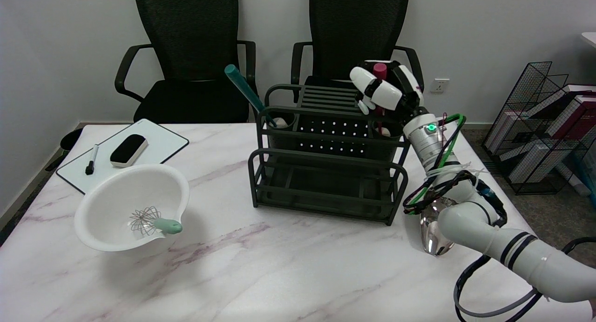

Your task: Pick up the pink sponge bottle brush.

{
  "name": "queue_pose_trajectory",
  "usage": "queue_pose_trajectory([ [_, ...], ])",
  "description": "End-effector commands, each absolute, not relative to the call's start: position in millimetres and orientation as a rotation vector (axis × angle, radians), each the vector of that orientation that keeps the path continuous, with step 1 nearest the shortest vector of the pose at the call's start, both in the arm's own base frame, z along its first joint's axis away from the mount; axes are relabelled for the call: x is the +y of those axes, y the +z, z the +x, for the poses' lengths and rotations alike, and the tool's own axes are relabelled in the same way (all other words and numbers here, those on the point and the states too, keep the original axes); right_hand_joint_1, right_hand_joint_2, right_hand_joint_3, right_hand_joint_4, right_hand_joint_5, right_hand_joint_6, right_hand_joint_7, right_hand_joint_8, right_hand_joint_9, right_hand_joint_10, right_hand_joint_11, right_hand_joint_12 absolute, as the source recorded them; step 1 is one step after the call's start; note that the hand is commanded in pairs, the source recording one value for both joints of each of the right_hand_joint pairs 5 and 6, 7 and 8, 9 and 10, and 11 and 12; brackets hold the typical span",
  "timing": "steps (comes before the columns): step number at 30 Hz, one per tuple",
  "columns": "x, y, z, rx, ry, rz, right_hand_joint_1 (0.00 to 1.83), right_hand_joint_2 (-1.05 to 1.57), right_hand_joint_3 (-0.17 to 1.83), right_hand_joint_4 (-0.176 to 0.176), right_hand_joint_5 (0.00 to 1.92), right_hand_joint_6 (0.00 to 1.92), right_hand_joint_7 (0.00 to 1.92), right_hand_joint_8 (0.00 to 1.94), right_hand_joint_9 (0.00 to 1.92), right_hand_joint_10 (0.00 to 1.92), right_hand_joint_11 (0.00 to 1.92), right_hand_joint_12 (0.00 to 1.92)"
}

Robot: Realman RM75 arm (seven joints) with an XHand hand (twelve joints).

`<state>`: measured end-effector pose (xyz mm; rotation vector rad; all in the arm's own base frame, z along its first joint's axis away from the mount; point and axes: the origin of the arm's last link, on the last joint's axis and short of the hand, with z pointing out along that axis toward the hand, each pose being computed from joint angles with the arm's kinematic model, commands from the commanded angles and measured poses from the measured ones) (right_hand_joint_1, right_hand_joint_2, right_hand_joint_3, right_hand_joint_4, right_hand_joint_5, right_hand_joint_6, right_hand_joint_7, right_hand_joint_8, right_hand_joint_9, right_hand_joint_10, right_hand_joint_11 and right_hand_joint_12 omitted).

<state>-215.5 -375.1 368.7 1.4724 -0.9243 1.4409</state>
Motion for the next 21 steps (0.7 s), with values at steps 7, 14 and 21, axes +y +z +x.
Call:
queue_pose_trajectory([
  [7, -381.4, 365.0, -205.0, -0.900, 1.476, 1.503, 0.95, 0.97, 0.74, 0.000, 1.55, 1.55, 1.73, 1.73, 1.77, 1.77, 1.64, 1.64],
  [14, -380.7, 365.6, -203.3, -0.891, 1.489, 1.507, 0.98, 1.06, 0.74, 0.000, 1.83, 1.83, 1.88, 1.88, 1.85, 1.85, 1.72, 1.72],
  [21, -380.1, 365.4, -201.0, -0.885, 1.497, 1.514, 1.00, 1.17, 0.73, 0.000, 1.92, 1.92, 1.92, 1.92, 1.92, 1.92, 1.82, 1.82],
])
